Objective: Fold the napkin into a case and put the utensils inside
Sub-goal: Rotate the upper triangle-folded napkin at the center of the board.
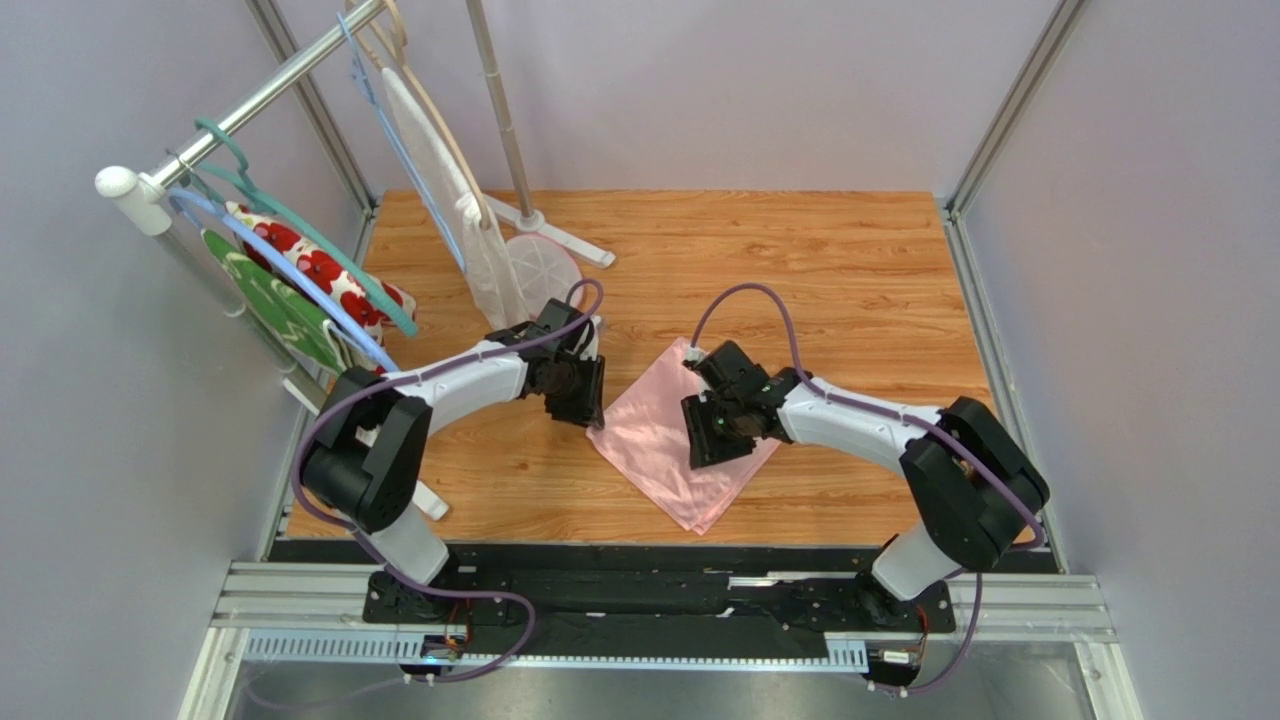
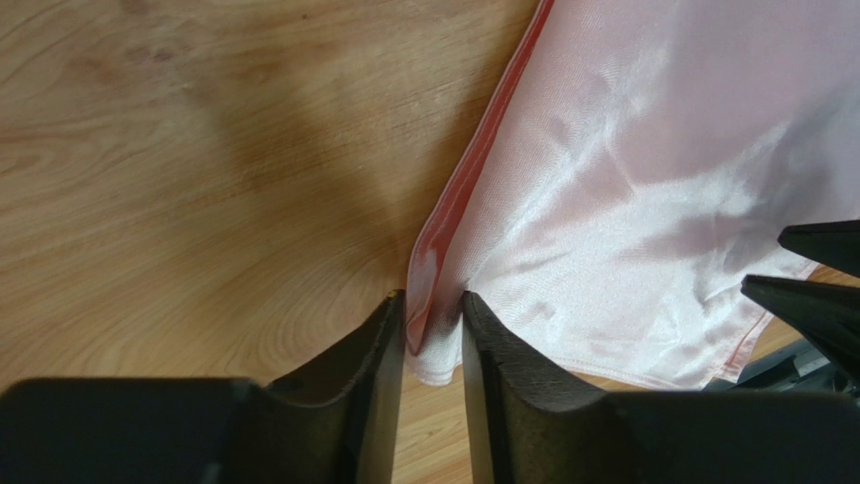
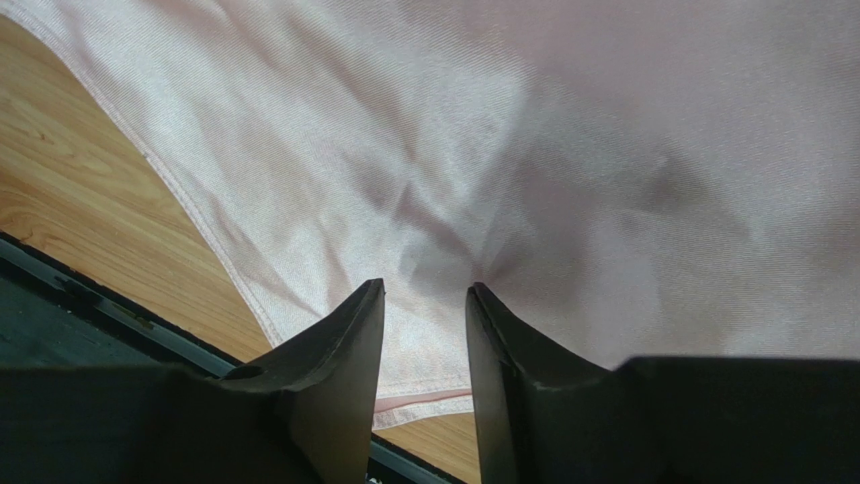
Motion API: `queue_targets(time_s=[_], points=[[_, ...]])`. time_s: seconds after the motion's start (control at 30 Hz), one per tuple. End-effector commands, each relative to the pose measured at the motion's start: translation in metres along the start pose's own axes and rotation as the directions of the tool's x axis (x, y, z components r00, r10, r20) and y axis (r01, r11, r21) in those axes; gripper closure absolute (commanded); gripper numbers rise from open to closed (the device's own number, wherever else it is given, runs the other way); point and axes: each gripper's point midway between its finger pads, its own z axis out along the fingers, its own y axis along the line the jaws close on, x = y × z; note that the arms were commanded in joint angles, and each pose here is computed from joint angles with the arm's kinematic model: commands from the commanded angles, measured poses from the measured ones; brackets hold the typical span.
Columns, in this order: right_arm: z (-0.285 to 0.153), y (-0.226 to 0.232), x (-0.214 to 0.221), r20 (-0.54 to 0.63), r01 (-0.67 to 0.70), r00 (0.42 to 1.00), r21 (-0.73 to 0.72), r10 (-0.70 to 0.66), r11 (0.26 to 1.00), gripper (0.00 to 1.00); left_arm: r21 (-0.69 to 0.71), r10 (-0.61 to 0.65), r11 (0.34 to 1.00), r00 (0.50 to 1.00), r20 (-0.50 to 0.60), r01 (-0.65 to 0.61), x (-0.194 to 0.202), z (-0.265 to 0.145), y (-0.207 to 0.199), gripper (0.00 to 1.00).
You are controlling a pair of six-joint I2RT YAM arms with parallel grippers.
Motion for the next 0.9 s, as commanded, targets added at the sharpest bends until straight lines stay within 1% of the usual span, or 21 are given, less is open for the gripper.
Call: queue_targets(time_s=[0.0, 0.03, 0.1, 0.17, 0.23, 0.27, 0.33, 0.4, 0.5, 0.63, 0.7, 0.77, 0.87], points=[[-0.022, 0.015, -0.007, 0.039, 0.103, 0.994, 0.049, -0.105, 0.994, 0.58, -0.048, 0.032, 0.998, 0.996, 0.085, -0.028, -0.018, -0.031, 0.003, 0.52], [-0.023, 0.022, -0.002, 0.028, 0.119, 0.992, 0.03, -0.12, 0.992, 0.57, -0.05, 0.032, 0.998, 0.996, 0.089, -0.027, -0.016, -0.032, 0.004, 0.5], [-0.024, 0.032, 0.005, 0.011, 0.118, 0.993, -0.019, -0.118, 0.993, 0.54, -0.049, 0.021, 0.999, 0.996, 0.082, -0.017, -0.01, -0.031, 0.006, 0.49], [-0.025, 0.039, 0.013, 0.001, 0.098, 0.995, -0.064, -0.098, 0.993, 0.54, -0.057, 0.002, 0.998, 0.997, 0.072, 0.002, -0.003, -0.028, 0.009, 0.5], [-0.021, 0.039, 0.024, -0.014, 0.069, 0.997, -0.086, -0.07, 0.994, 0.54, -0.05, -0.006, 0.999, 0.996, 0.094, 0.011, -0.003, -0.029, 0.009, 0.5], [-0.021, 0.042, 0.025, -0.011, 0.065, 0.998, -0.111, -0.067, 0.992, 0.55, -0.05, -0.022, 0.998, 0.996, 0.086, 0.026, 0.003, -0.027, 0.011, 0.5], [-0.015, 0.035, 0.035, -0.025, 0.048, 0.998, -0.1, -0.051, 0.994, 0.59, -0.036, -0.03, 0.999, 0.995, 0.098, 0.033, 0.002, -0.026, 0.009, 0.49], [-0.009, 0.026, 0.042, -0.032, 0.046, 0.998, -0.071, -0.049, 0.996, 0.62, -0.036, -0.041, 0.998, 0.996, 0.084, 0.044, 0.006, -0.022, 0.011, 0.48], [-0.001, 0.01, 0.054, -0.047, 0.066, 0.997, -0.02, -0.067, 0.998, 0.63, -0.009, -0.07, 0.997, 0.994, 0.078, 0.07, 0.007, -0.016, 0.011, 0.48], [0.002, -0.002, 0.064, -0.069, 0.102, 0.993, 0.048, -0.098, 0.994, 0.63, 0.066, -0.114, 0.992, 0.989, 0.089, 0.109, 0.004, -0.011, 0.004, 0.48], [0.001, -0.006, 0.065, -0.053, 0.095, 0.995, 0.086, -0.09, 0.992, 0.63, 0.08, -0.119, 0.99, 0.989, 0.083, 0.113, 0.005, -0.009, 0.003, 0.5], [-0.004, -0.002, 0.062, -0.024, 0.087, 0.996, 0.081, -0.085, 0.993, 0.64, 0.097, -0.13, 0.988, 0.988, 0.08, 0.122, 0.006, -0.007, 0.001, 0.51], [-0.017, 0.013, 0.047, 0.038, 0.111, 0.993, 0.055, -0.113, 0.992, 0.63, 0.113, -0.137, 0.985, 0.987, 0.084, 0.127, 0.007, -0.005, -0.001, 0.51]])
